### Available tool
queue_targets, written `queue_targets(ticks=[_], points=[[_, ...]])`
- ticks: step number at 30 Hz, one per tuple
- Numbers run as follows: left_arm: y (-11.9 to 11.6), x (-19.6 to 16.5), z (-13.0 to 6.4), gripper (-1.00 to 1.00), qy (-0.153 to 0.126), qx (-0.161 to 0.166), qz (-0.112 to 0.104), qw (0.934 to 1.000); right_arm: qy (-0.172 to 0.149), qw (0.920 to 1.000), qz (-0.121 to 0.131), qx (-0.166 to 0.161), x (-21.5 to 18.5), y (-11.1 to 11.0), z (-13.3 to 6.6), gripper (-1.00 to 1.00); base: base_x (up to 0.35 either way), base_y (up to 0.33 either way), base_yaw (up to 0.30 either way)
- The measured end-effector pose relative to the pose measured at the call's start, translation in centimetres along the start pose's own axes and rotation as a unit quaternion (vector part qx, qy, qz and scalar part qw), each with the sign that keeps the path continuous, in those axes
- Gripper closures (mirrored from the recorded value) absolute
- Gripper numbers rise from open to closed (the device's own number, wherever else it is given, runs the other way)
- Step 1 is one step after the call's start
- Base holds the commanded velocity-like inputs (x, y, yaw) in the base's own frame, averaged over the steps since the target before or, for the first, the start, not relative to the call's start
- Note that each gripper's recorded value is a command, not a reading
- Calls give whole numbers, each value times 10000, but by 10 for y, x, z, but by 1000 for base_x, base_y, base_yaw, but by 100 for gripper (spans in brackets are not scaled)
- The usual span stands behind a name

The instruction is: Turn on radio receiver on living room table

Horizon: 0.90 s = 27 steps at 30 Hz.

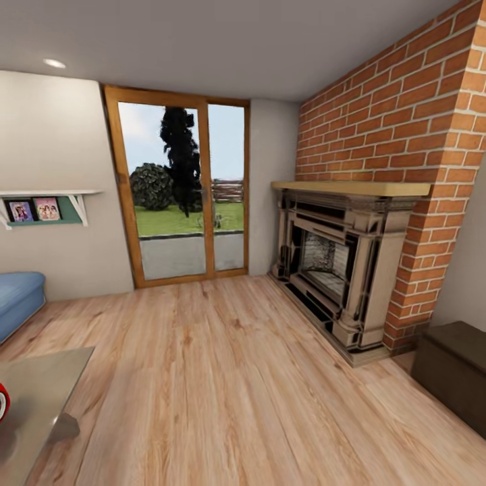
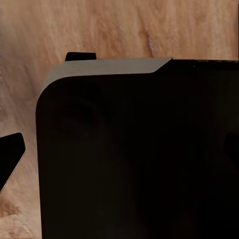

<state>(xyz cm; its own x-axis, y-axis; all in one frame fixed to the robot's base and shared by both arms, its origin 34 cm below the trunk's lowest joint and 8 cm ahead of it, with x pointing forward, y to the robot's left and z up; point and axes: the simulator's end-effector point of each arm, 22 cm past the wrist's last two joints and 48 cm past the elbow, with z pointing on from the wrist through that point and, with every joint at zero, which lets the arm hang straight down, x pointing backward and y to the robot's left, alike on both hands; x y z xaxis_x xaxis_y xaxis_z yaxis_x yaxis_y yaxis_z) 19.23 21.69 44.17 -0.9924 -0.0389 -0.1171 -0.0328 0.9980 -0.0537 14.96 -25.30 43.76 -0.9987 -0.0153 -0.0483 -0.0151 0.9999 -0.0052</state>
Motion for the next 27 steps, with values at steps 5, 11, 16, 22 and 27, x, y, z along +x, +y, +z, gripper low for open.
queue_targets(ticks=[5,11,16,22,27], points=[[1,-1,0,-100,-6,-4,3,10000,-2,10000,0,0,0,0,0,-100,323,0,0],[1,-1,0,-100,-4,-8,5,10000,-3,10000,0,0,0,0,0,-100,323,0,0],[1,0,0,-100,-1,-11,5,10000,-5,10000,0,0,0,0,0,-100,323,0,0],[1,0,0,-100,0,-11,-22,10000,-5,10000,0,0,0,0,0,-100,323,0,0],[2,0,0,-100,3,-9,-239,9997,-2,10000,0,0,0,0,0,-100,323,0,0]])
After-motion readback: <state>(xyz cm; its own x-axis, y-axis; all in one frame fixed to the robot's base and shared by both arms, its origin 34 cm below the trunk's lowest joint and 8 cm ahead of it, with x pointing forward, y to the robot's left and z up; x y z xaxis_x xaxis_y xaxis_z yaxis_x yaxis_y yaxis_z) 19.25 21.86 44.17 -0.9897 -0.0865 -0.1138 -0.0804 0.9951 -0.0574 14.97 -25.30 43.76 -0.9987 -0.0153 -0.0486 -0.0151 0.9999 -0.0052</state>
